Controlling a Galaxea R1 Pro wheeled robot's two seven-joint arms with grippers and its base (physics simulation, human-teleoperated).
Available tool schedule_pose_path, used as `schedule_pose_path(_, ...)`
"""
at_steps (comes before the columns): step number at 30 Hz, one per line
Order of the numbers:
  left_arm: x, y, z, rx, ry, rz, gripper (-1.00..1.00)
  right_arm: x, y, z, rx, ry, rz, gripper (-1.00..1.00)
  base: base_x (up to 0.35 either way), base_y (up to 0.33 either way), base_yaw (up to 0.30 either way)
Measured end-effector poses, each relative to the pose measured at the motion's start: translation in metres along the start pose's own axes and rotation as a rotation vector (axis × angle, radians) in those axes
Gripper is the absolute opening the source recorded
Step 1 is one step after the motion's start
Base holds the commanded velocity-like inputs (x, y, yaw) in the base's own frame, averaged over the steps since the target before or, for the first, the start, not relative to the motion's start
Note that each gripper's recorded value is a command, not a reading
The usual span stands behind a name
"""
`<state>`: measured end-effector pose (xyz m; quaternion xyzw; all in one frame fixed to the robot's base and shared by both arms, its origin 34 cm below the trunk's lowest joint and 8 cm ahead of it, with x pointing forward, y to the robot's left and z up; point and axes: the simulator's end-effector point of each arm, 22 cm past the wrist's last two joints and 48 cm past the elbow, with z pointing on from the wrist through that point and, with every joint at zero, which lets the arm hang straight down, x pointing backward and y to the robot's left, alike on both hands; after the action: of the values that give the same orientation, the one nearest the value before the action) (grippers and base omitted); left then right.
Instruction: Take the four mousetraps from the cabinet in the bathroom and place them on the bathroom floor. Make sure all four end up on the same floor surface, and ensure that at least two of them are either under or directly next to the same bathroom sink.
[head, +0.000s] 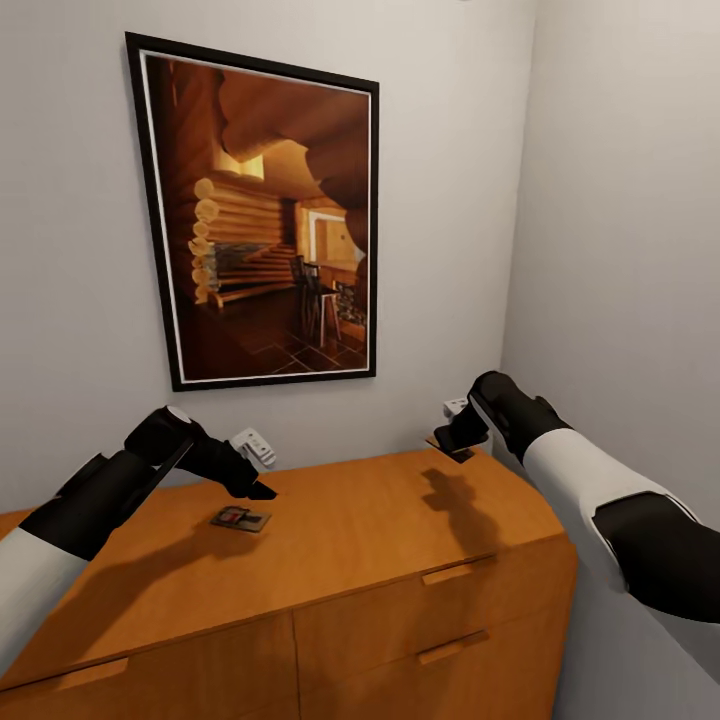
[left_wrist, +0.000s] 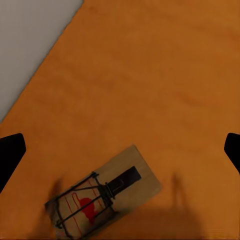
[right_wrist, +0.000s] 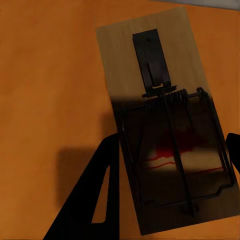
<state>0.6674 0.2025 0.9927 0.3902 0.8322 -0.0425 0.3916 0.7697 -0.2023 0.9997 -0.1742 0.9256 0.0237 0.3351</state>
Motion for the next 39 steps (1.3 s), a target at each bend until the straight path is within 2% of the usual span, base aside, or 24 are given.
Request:
schedule_pose_path(14,0.0021,0.0027,-0.0013,-0.004,0.003,-0.004,1.0,-0.0004,0.0013,0.0003,-0.001,0.0,-0.002,-1.0,-0.171,0.087,0.0)
schedule_pose_path(33,0.0038,0.0083,-0.004,-0.013,0.001,-0.013,1.0,-0.0003,0.0009,0.0001,0.0,0.0,-0.001,-1.0,-0.009,0.006,0.0)
schedule_pose_path(39,0.0053,0.0085,-0.0029,-0.011,0.005,-0.02,1.0,-0.0004,0.0014,-0.0003,-0.001,-0.001,-0.001,-1.0,0.123,0.105,0.0)
